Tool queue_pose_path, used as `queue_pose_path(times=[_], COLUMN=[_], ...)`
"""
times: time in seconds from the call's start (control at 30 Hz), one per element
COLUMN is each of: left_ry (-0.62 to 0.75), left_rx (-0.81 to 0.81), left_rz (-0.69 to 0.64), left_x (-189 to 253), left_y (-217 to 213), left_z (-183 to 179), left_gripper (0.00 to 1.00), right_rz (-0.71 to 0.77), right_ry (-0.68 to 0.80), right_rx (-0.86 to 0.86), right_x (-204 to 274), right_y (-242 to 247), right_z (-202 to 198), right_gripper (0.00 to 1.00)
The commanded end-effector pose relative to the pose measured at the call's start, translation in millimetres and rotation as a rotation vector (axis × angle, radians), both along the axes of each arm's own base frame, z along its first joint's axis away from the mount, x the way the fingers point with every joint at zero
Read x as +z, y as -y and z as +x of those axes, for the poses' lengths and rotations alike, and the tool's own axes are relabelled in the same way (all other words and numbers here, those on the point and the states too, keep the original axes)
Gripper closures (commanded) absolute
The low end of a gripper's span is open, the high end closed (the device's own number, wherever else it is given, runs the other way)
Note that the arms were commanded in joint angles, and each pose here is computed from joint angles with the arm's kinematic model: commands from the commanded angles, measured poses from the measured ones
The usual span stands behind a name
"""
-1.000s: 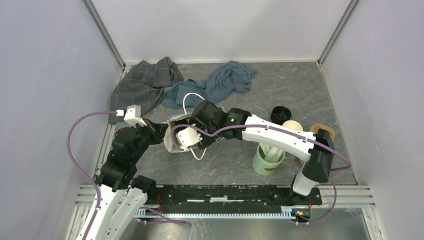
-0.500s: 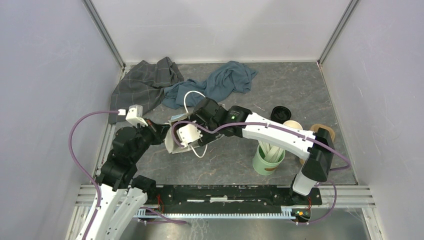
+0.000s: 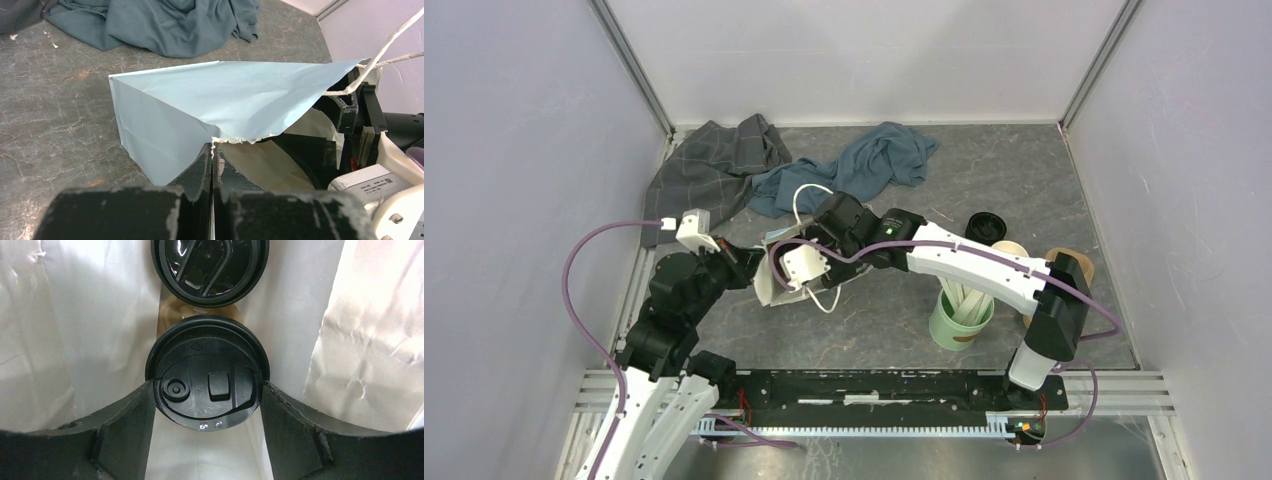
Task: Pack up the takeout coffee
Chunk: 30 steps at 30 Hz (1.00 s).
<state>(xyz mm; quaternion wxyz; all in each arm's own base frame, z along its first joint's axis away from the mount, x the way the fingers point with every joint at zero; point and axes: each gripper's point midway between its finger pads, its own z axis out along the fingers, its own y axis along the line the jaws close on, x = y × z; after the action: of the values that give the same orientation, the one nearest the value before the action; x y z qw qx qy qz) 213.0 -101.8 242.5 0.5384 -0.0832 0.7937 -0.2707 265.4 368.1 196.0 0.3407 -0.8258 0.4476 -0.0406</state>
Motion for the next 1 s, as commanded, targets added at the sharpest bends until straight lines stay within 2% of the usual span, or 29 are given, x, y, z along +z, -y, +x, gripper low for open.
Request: queue_pose_path(times=[0.0, 0.1, 0.53, 0.8, 0.97], left_ry=[-0.007, -0.011, -0.009, -0.012, -0.011], left_rx=[-0.019, -0.030, -0.041, -0.055, -0.061], left_rz=[0.038, 0.043, 0.049, 0.053, 0.057], left_x=[1.2, 0.3, -2.2, -3.4, -4.1], left_y=[-0.5, 1.1, 3.0, 4.6, 5.2], left_z=[-2.4, -2.1, 0.0, -1.4, -1.7], left_gripper=[0.98, 0.98, 0.98, 0.98, 0.98], right_rz=[0.039, 0.051, 0.037, 0.102, 0.157], right_ry=[0.007, 0.013, -0.066, -0.031, -0.066], right_rx=[0.019, 0.037, 0.030, -0.009, 0.022], right_x=[8.6, 19.2, -3.4, 6.7, 5.1], right_y=[-9.7, -14.2, -10.4, -11.2, -24.6], right_z=[2.7, 3.7, 7.5, 21.8, 18.9], right_gripper=[1.00, 1.00, 1.00, 1.00, 1.00])
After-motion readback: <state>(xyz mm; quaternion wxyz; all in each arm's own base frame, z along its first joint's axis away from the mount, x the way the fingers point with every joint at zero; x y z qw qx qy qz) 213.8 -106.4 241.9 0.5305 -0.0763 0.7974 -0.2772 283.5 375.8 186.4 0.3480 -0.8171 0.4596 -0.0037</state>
